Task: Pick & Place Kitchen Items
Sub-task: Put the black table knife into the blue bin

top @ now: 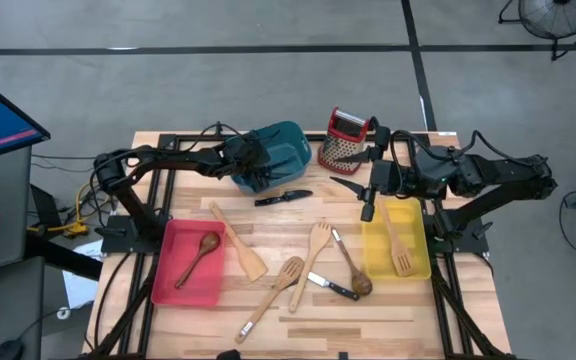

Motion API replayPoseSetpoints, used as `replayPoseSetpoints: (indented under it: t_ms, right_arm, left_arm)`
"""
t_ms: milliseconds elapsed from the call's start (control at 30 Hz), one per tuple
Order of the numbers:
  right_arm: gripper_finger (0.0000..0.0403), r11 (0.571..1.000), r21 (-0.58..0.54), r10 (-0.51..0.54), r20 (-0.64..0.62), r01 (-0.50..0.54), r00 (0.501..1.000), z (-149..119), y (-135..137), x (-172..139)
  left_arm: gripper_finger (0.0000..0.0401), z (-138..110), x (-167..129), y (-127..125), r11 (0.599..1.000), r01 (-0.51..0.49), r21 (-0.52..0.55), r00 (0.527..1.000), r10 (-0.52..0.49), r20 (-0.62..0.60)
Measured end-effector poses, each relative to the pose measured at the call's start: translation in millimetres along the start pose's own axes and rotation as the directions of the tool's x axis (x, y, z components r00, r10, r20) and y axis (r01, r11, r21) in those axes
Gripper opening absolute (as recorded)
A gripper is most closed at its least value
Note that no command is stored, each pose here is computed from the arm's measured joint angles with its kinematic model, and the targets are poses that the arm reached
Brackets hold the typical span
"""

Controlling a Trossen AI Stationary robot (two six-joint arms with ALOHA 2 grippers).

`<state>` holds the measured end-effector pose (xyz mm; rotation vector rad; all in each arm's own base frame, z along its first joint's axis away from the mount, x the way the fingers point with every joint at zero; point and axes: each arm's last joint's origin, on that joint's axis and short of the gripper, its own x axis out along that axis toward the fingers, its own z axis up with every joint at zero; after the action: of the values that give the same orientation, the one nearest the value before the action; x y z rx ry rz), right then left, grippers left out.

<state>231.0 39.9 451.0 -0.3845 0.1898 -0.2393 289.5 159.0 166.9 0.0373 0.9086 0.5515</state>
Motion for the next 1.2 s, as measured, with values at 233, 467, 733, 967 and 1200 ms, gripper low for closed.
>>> replayPoseSetpoints:
  t_ms: [233,467,733,967,1200]
  right_arm:
    - [0.018,1.0,0.0,0.0,0.0,0.0,1.0,0.0,0.0,0.0]
    - [0.0182,1.0,0.018,0.0,0.0,0.0,1.0,0.0,0.0,0.0]
    - [0.018,1.0,0.019,0.0,0.0,0.0,1.0,0.0,0.0,0.0]
    - [0.0174,0.999,0.054,0.001,-0.003,-0.001,1.0,-0.3,0.1,0.0]
    - [0.0165,0.998,0.068,0.001,-0.003,-0.001,1.0,-0.3,0.0,0.0]
  left_arm:
    - [0.0145,8.6,-14.1,1.3,1.0,0.001,-0.006,0.999,-0.001,0.053]
    - [0.016,43.8,-94.3,-15.7,0.994,0.081,0.067,0.929,-0.1,0.355]
    - [0.0157,37.1,-147.7,-91.5,0.939,-0.162,0.304,0.916,0.028,0.401]
    - [0.004,18.8,-124.1,-155.5,0.889,-0.239,0.39,0.931,0.095,0.353]
    - [0.0001,7.9,-65.8,-176.1,0.887,-0.256,0.385,0.956,0.172,0.239]
